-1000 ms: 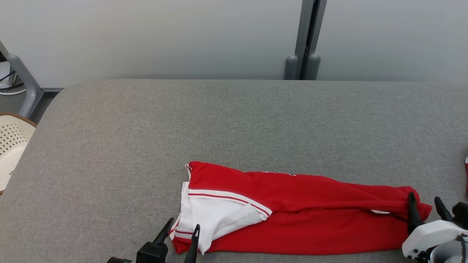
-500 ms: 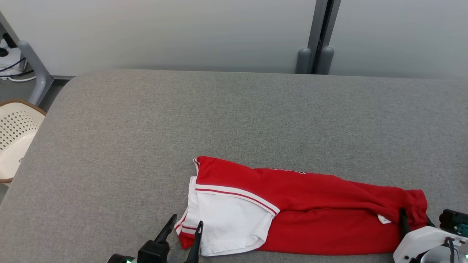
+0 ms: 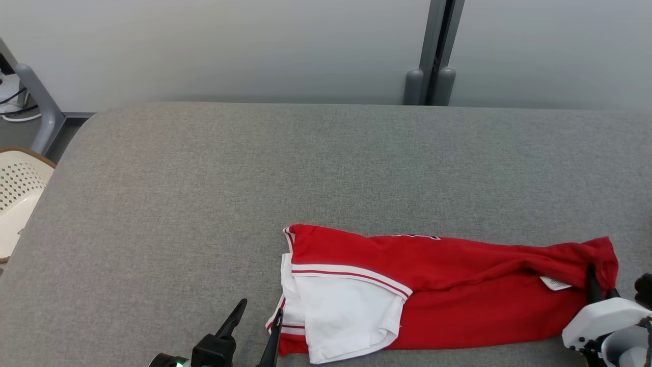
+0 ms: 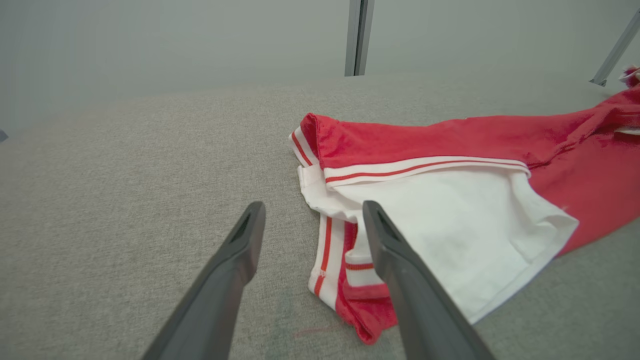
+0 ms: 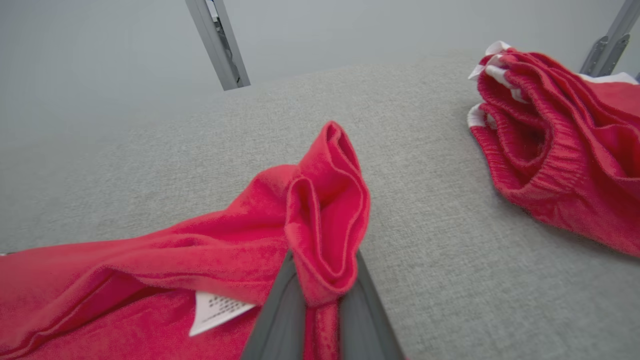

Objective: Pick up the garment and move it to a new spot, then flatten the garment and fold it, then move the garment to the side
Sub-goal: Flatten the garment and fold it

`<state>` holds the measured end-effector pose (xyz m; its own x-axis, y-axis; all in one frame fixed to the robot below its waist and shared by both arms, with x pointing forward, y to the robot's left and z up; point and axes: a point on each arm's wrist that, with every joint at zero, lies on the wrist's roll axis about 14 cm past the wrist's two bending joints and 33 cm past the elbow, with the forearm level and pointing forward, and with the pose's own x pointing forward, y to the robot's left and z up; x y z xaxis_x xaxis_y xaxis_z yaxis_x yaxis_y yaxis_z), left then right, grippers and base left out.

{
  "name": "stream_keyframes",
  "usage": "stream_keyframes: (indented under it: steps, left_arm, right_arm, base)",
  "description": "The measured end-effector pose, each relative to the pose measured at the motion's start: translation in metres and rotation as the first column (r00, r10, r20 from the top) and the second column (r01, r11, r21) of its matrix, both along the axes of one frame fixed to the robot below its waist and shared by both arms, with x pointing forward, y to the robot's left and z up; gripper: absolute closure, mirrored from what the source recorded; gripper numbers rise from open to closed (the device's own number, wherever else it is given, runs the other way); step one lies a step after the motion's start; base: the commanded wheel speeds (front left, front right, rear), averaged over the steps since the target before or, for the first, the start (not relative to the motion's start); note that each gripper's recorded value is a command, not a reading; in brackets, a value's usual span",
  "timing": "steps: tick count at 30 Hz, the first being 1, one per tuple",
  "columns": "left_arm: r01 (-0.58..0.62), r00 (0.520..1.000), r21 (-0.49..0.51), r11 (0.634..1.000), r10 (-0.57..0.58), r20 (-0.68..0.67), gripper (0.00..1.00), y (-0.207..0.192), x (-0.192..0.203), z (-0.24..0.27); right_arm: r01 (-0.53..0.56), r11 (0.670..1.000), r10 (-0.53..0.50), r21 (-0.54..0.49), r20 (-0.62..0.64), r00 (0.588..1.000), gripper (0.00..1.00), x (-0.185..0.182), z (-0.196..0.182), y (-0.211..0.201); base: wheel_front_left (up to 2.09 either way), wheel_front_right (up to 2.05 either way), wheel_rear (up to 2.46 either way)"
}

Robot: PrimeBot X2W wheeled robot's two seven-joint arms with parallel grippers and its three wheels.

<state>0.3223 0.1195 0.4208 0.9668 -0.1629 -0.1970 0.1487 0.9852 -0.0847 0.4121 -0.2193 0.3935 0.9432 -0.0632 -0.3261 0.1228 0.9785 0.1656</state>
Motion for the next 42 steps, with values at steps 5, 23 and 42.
stream_keyframes:
  steps: [5,23,42]
  left_arm:
    - [0.016,1.0,0.001,1.0,-0.016,0.002,0.0,-0.004,0.0,0.0]
    - [0.003,1.0,-0.011,1.0,-0.003,-0.009,0.0,-0.001,-0.019,-0.003]
    - [-0.163,0.986,-0.021,0.986,0.162,-0.031,0.0,0.035,-0.047,-0.008]
  right_arm:
    - [-0.069,0.998,0.068,0.006,0.088,0.994,1.0,0.006,0.023,0.029]
    - [-0.549,0.815,0.511,0.184,0.217,0.831,1.0,-0.016,0.061,0.216]
    - [-0.754,0.611,0.726,0.24,0.21,0.655,1.0,-0.029,0.065,0.321]
  base:
    - [0.0,0.0,0.0]
    - [0.0,0.0,0.0]
    - [0.0,0.0,0.0]
